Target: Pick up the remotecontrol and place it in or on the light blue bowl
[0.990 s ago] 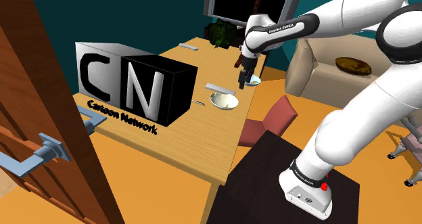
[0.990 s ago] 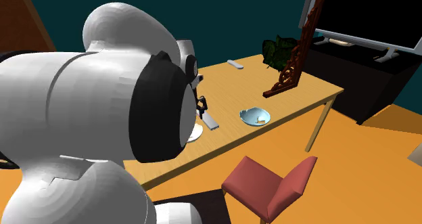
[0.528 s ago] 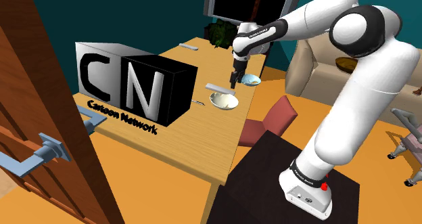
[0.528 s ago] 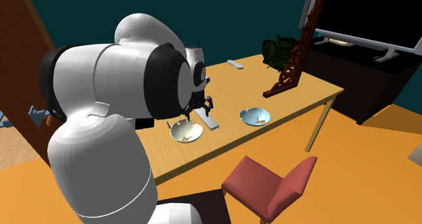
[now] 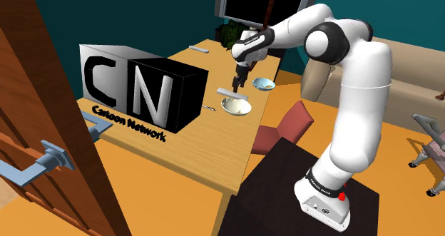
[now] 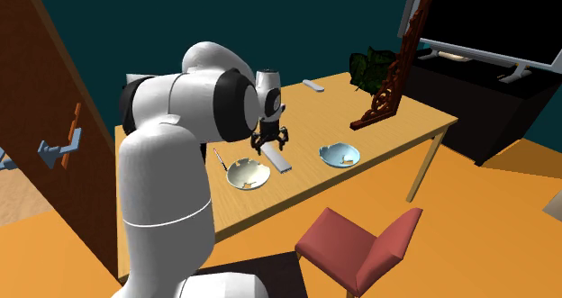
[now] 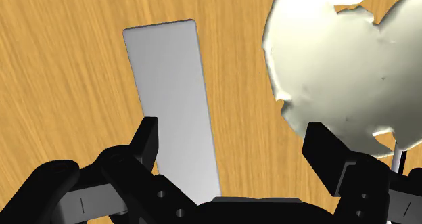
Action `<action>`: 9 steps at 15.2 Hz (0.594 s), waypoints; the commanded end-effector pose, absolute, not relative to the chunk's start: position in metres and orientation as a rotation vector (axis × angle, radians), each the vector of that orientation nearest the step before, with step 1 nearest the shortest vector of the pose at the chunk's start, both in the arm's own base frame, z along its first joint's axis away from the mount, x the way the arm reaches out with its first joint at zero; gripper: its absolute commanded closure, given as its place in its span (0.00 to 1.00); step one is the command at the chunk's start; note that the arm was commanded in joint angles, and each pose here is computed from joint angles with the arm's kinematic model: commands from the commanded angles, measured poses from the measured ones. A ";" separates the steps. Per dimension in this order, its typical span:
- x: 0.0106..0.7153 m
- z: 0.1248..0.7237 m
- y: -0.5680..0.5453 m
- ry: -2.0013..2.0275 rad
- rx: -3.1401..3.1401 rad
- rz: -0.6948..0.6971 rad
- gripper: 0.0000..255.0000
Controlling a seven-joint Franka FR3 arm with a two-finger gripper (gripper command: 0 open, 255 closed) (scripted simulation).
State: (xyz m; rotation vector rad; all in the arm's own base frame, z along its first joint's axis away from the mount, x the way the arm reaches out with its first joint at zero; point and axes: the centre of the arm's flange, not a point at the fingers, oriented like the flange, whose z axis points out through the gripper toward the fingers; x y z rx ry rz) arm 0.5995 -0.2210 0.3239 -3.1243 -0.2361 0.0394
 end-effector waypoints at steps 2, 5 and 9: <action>0.627 0.305 -0.236 -0.243 -3.117 0.019 0.00; 0.651 0.291 -0.248 -0.247 -3.112 0.004 0.00; 0.651 0.270 -0.247 -0.247 -3.112 0.004 0.00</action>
